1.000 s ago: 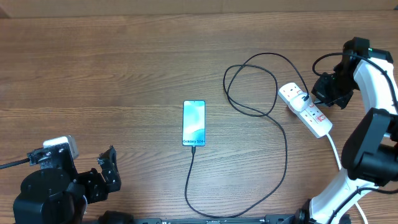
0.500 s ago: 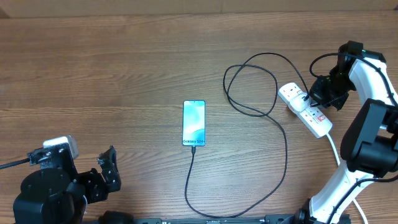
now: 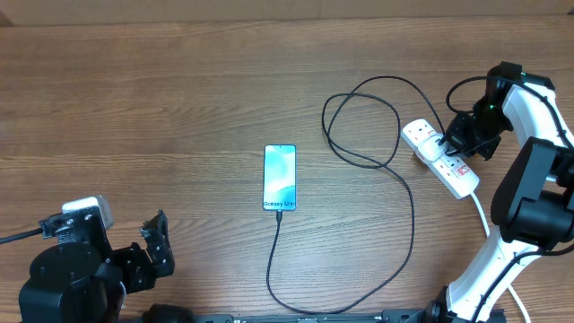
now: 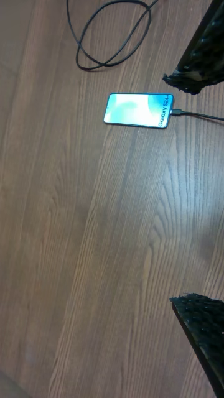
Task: Plug charger to phone and switch on socket
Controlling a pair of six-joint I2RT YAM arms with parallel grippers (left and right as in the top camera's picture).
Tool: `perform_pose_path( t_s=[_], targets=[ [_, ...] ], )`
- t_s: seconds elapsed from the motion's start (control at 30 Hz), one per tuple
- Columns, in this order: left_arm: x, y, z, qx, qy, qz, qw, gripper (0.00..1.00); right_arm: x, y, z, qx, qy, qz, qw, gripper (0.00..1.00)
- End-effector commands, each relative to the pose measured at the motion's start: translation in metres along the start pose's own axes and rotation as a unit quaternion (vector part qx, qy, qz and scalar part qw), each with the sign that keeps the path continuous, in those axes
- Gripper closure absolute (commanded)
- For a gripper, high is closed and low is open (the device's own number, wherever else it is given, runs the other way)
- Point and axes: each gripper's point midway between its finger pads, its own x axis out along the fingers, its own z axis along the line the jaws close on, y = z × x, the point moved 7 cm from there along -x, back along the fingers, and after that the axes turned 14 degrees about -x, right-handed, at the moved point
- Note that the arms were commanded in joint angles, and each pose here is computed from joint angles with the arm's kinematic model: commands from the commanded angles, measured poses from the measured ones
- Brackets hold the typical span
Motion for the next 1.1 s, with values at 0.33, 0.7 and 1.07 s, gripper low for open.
perform_pose_path(
  t_s=[0.33, 0.7, 1.07],
  targets=[
    [0.0, 0.0, 0.001, -0.005, -0.005, -0.004, 1.0, 0.01, -0.178, 0.018, 0.004, 0.011, 0.038, -0.159, 0.987, 0.96],
    [0.0, 0.001, 0.002, -0.004, -0.007, -0.001, 1.0, 0.0, -0.463, 0.17, 0.052, -0.018, -0.179, -0.684, 0.707, 0.96],
    [-0.001, 0.001, 0.003, -0.005, -0.006, -0.003, 1.0, 0.0, -0.519, 0.298, 0.057, -0.084, -0.212, -0.794, 0.564, 0.86]
  ],
)
